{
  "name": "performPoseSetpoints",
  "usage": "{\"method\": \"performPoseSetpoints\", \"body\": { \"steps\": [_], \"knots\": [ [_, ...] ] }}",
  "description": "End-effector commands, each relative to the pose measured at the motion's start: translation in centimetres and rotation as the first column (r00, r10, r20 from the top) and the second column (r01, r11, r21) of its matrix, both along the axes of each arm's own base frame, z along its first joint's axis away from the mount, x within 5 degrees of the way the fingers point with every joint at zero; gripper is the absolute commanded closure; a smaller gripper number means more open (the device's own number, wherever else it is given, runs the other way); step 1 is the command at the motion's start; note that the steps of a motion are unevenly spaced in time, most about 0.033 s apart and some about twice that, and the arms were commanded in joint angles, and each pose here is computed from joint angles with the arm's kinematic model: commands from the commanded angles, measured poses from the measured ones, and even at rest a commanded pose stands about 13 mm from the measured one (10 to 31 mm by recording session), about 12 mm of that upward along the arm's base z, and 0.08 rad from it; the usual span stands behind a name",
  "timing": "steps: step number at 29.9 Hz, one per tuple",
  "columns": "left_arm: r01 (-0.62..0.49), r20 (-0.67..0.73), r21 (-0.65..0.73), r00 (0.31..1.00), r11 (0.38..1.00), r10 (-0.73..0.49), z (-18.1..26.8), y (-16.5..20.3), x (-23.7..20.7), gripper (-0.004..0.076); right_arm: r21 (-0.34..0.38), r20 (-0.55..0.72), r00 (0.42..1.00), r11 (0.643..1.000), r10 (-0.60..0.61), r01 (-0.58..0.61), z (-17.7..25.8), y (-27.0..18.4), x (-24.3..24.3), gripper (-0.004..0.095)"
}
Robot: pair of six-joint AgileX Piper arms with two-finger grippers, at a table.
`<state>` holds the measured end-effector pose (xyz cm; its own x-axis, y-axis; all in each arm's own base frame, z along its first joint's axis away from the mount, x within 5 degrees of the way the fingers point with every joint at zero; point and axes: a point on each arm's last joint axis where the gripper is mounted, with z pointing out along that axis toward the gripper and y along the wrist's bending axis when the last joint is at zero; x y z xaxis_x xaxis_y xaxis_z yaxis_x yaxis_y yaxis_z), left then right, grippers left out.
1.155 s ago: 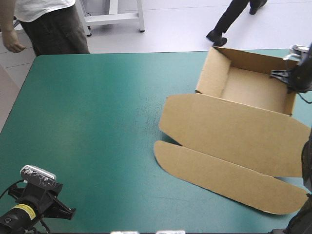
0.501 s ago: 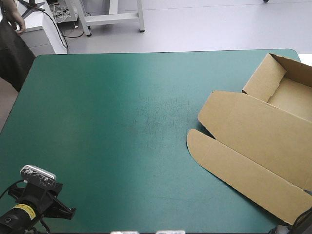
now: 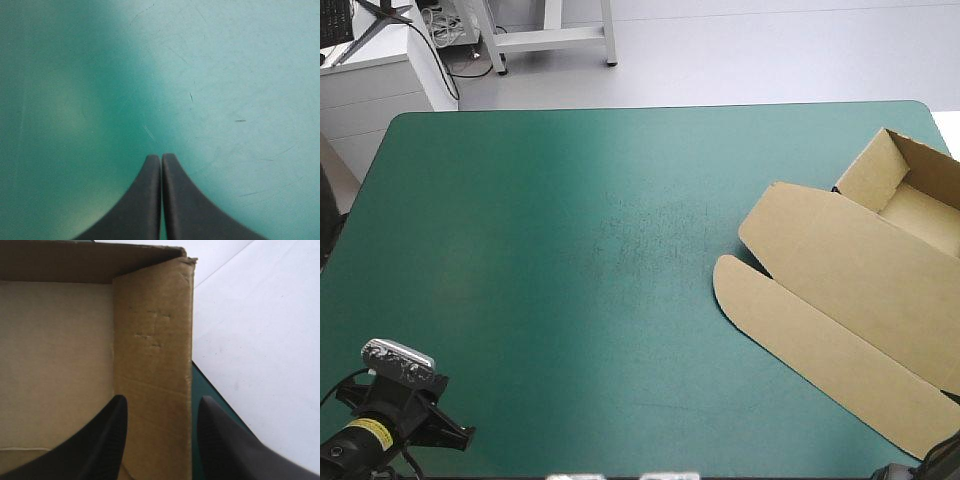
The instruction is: Fold the box
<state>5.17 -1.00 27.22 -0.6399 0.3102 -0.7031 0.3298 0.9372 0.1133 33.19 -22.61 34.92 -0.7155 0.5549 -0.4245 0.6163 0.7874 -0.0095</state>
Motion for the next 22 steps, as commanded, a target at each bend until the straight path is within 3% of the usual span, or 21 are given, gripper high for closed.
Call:
{"method": "performPoseSetpoints", "body": {
  "steps": [1,4,8,9,13,17,22],
  "knots": [
    [0.005,0.067,-0.025,0.998,1.0,-0.004,1.1,-0.2,0.4,0.0734,-0.006,0.128,0.992,1.0,-0.017,0.018,4.5,1.7,-2.0,0.0492],
    [0.005,0.067,-0.025,0.998,1.0,-0.004,1.1,-0.2,0.4,0.0734,0.013,0.198,0.98,1.0,0.017,-0.02,6.3,2.9,-2.8,0.0492],
    [0.005,0.067,-0.025,0.998,1.0,-0.004,1.1,-0.2,0.4,0.0734,-0.027,0.242,0.968,0.998,0.065,-0.06,8.5,4.5,-4.6,0.0542],
    [0.005,0.067,-0.025,0.998,1.0,-0.004,1.1,-0.2,0.4,0.0734,-0.033,0.254,0.964,0.997,0.08,-0.074,9.0,5.1,-5.3,0.0581],
    [0.005,0.067,-0.025,0.998,1.0,-0.004,1.1,-0.2,0.4,0.0734,-0.016,0.277,0.951,0.991,0.134,-0.135,9.4,7.4,-7.8,0.0908],
    [0.005,0.067,-0.025,0.998,1.0,-0.004,1.1,-0.2,0.4,0.0734,0.022,0.314,0.928,0.975,0.202,-0.22,9.2,10.2,-10.3,0.0911],
    [0.005,0.067,-0.025,0.998,1.0,-0.004,1.1,-0.2,0.4,0.0734,-0.023,0.307,0.891,0.938,0.336,-0.346,8.6,15.2,-14.1,0.0911]
  ]
}}
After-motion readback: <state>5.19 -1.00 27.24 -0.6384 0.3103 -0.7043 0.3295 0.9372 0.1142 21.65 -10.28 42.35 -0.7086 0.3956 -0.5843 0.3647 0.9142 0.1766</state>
